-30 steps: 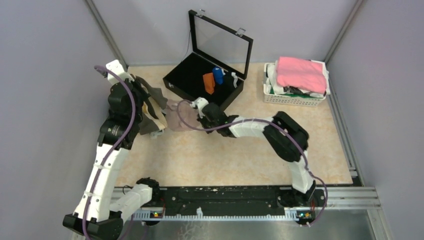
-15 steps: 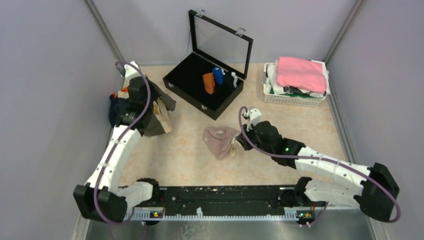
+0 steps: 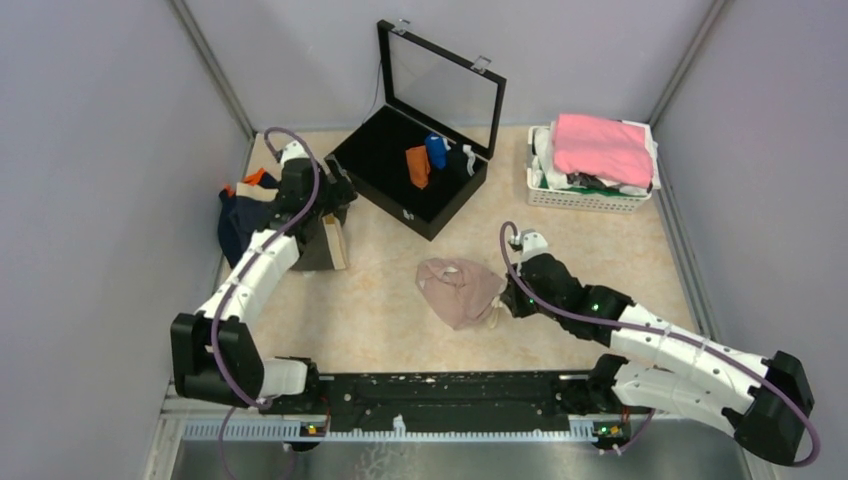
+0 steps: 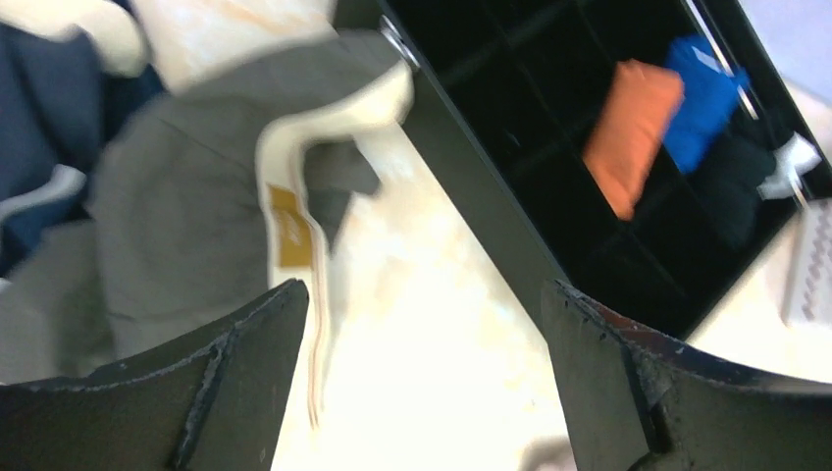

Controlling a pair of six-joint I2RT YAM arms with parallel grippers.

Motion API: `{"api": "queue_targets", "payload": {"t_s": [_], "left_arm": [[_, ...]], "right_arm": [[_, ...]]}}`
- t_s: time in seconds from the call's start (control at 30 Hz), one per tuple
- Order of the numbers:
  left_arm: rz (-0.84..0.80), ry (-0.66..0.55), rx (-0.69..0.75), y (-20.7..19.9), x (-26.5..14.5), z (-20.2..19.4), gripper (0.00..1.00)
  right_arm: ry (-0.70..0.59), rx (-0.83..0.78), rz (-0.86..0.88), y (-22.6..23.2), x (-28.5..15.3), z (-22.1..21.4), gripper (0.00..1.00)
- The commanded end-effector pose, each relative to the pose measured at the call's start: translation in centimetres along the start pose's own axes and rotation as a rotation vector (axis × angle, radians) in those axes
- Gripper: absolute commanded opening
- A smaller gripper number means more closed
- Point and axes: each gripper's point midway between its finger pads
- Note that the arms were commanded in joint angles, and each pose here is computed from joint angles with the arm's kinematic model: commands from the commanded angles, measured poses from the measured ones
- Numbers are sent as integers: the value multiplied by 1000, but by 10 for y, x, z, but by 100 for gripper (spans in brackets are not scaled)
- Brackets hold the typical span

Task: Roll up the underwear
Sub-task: Move the underwear to the center of the board, then flatten out the underwear at the center of the board.

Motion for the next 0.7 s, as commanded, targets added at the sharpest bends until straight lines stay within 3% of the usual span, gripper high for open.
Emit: {"api": "queue_targets", "payload": {"t_s": [0.0, 0.27, 0.47, 0.67], "left_arm": [[-240, 60, 63, -46, -34, -35, 95], [-764, 260, 305, -111, -118, -173, 96], [-938, 283, 486, -131, -140, -237, 94], [-1047, 398, 599, -147, -149, -282, 78]], "right_arm": [[2, 36, 12, -3, 1, 17, 0], [-36, 123, 156, -2, 10, 38, 0], [-21, 144, 251, 11, 11, 37, 0], [-19, 155, 282, 16, 7, 37, 0]]}}
Point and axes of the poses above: each gripper's point midway between its finger pads, its own x axis out along the fingers, its own y axis along the line the jaws close on, z = x × y, and after that the axes turned 13 degrees about -x, right-handed
